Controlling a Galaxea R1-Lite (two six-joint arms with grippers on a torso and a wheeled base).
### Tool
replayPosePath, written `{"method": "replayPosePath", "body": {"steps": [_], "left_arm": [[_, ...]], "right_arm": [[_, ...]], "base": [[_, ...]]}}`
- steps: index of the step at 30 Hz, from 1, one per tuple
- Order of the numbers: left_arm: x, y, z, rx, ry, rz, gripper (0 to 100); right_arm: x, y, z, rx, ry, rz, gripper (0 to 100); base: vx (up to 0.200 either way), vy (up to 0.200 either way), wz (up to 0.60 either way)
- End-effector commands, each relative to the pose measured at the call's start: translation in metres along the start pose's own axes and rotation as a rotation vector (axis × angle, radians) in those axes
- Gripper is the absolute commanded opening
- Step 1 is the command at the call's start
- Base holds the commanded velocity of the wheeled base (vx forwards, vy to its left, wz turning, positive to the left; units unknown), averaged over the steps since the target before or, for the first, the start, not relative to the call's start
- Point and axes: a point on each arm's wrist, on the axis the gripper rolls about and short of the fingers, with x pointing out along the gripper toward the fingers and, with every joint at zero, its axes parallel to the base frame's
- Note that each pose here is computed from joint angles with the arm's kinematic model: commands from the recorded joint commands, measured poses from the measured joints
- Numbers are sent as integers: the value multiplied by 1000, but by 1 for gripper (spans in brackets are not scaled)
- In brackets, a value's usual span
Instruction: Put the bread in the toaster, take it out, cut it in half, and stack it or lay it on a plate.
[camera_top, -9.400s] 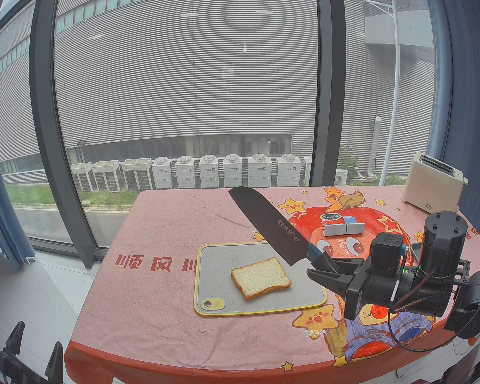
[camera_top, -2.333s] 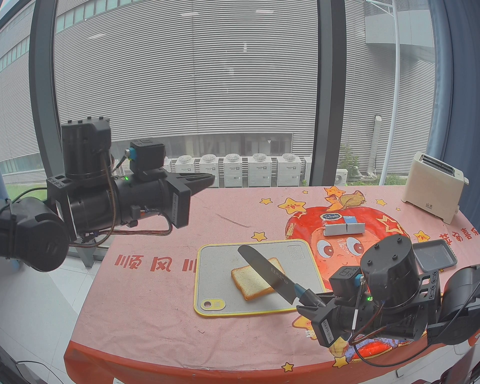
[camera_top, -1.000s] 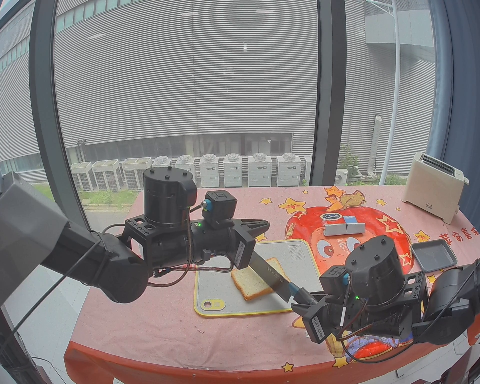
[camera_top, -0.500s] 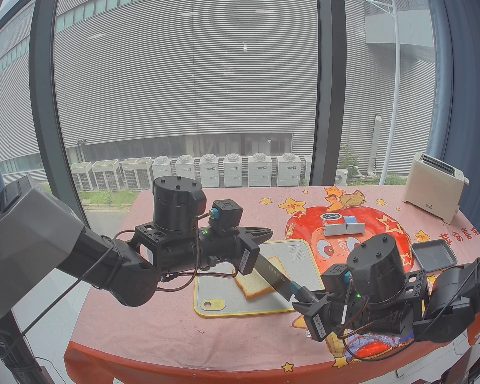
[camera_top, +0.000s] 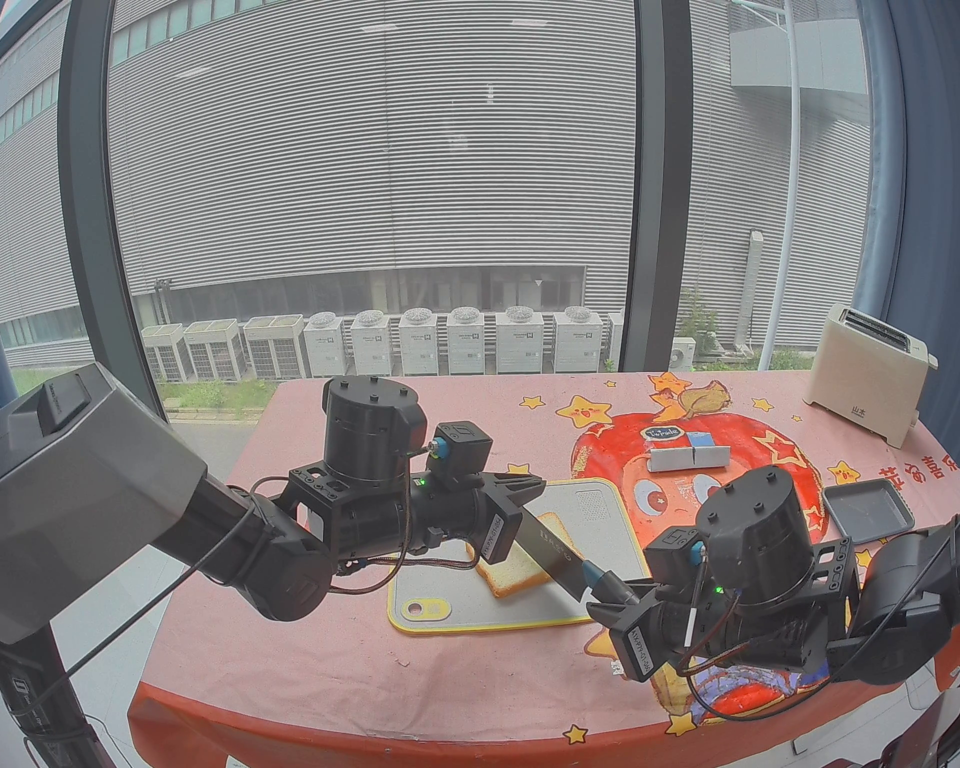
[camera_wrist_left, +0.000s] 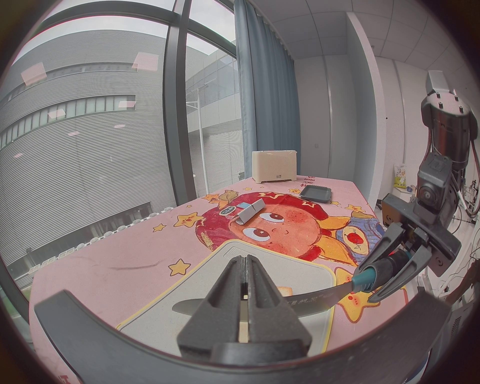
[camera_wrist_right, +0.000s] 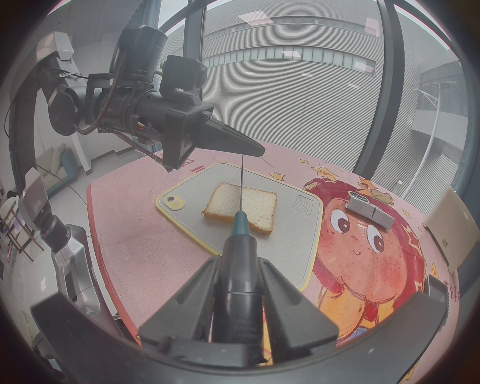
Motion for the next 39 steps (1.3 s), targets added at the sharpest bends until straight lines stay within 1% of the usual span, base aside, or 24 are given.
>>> {"method": "replayPosePath", "body": {"steps": [1, 11, 14, 16, 17, 19, 21, 39], "left_arm": [[1, 1, -3, -4, 7, 1, 0], [4, 1, -8, -7, 20, -1, 0], [8, 2, -13, -11, 33, -2, 0], [9, 2, -14, -11, 29, -2, 0], [10, 3, -14, -7, 10, 2, 0], [12, 3, -16, -9, 1, 2, 0], [17, 4, -22, -12, 3, 1, 0], [16, 5, -24, -12, -4, 5, 0]], "right_arm": [[0, 0, 0, 1, -2, 0, 0], [0, 0, 0, 1, 0, 0, 0], [1, 0, -1, -2, 6, 0, 0], [1, 0, -1, -2, 6, 0, 0], [1, 0, -1, -2, 6, 0, 0], [1, 0, -1, -1, 4, 0, 0], [0, 0, 0, 1, 0, 0, 0], [0, 0, 0, 0, 0, 1, 0]], "base": [[0, 0, 0], [0, 0, 0], [0, 0, 0], [0, 0, 0], [0, 0, 0], [0, 0, 0], [0, 0, 0], [0, 0, 0]]}}
